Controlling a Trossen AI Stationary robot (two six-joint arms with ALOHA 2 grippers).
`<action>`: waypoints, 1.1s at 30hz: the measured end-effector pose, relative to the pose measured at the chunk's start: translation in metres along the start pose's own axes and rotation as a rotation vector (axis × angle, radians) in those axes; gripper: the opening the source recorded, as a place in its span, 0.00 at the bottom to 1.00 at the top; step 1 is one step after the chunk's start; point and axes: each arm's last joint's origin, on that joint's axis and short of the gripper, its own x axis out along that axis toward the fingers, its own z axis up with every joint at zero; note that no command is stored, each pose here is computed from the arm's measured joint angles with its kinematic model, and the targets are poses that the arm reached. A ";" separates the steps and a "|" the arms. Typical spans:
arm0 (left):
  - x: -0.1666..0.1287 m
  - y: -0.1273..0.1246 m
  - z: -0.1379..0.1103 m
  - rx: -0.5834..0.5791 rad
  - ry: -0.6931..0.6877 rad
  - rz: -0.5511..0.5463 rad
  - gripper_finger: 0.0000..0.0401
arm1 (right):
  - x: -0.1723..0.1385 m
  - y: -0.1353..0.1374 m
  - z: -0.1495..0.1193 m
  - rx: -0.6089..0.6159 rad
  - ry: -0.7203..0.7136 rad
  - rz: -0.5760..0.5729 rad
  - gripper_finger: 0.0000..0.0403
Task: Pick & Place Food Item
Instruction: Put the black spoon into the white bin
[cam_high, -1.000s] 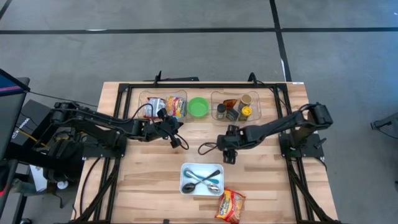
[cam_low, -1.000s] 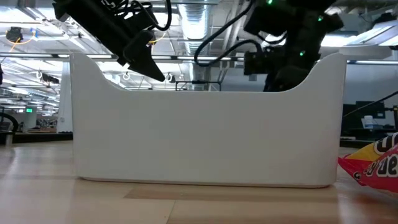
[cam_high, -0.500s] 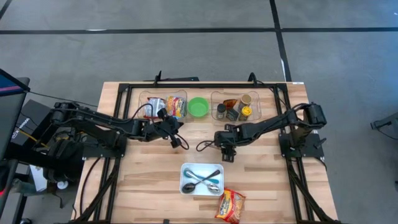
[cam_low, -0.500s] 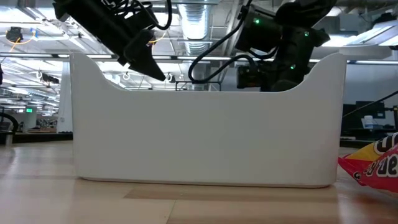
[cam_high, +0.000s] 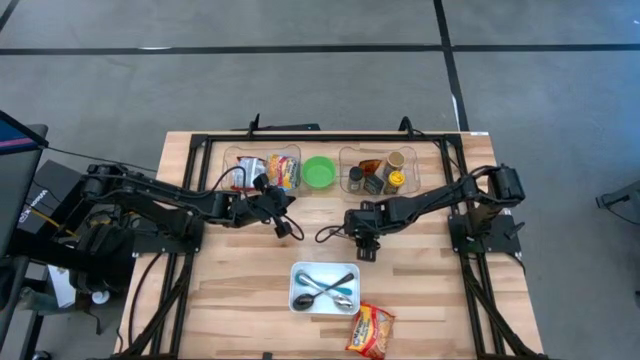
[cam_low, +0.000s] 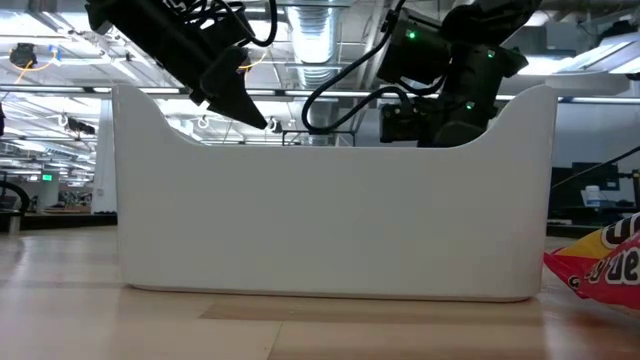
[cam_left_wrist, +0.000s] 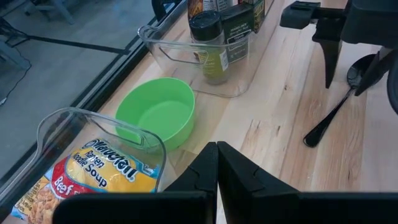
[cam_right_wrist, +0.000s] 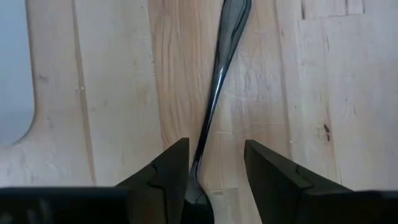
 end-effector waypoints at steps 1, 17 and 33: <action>0.000 0.000 0.000 0.000 0.000 0.000 0.01 | 0.000 0.000 0.000 0.001 0.000 0.000 0.37; 0.000 0.000 0.000 0.000 0.000 0.000 0.01 | 0.000 0.005 -0.001 0.038 0.001 0.013 0.40; 0.000 0.000 0.000 -0.001 0.000 0.000 0.01 | 0.008 0.003 -0.011 0.041 0.002 0.006 0.40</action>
